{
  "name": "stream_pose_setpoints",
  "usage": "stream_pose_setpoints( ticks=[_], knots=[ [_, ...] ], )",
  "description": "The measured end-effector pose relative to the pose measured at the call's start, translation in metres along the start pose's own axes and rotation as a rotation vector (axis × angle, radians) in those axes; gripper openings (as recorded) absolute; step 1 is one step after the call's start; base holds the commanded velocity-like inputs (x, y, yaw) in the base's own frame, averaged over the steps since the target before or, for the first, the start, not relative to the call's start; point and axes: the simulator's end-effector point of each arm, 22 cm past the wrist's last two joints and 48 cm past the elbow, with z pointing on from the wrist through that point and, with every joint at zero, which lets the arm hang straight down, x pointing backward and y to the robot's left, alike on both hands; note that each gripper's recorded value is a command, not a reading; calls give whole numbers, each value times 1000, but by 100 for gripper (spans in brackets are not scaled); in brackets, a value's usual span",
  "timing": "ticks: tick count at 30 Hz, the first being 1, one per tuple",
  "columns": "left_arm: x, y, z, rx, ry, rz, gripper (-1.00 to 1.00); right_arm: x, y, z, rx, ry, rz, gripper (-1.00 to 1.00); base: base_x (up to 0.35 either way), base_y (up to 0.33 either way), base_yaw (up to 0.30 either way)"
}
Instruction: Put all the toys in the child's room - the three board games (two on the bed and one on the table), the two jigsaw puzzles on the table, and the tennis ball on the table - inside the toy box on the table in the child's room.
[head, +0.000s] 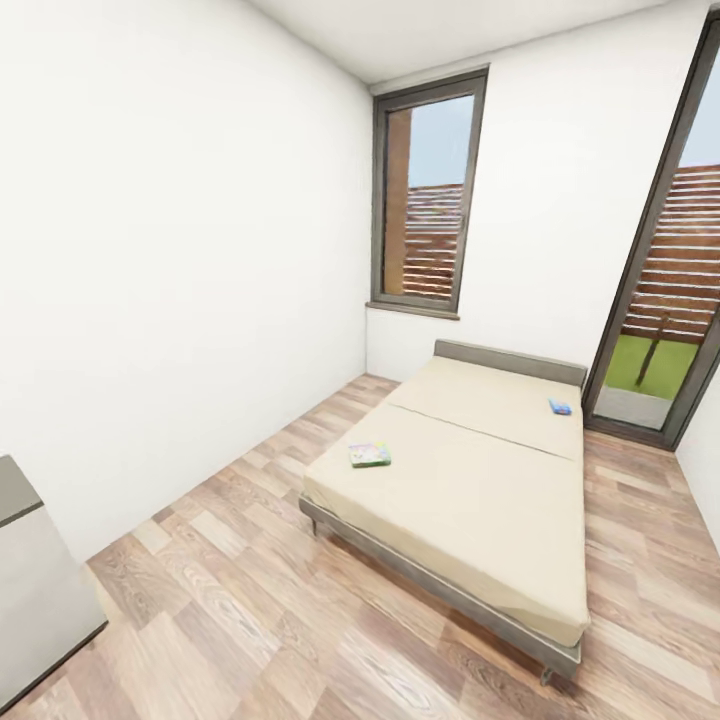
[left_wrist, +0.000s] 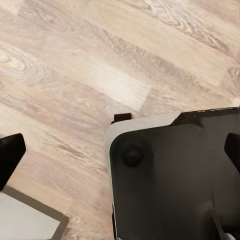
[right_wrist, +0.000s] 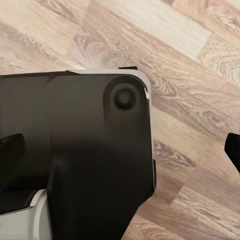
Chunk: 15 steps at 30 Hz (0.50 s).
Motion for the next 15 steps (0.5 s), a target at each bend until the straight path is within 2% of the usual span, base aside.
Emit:
stream_pose_setpoints(
  ticks=[7,15],
  knots=[
    [-11,-3,-1,4,-59,0,100,0,9,0,-7,-2,2,100,285,113,-9],
    [-14,-3,-1,4,-76,0,100,-1,9,0,-4,-6,4,100,292,10,-1]
  ],
)
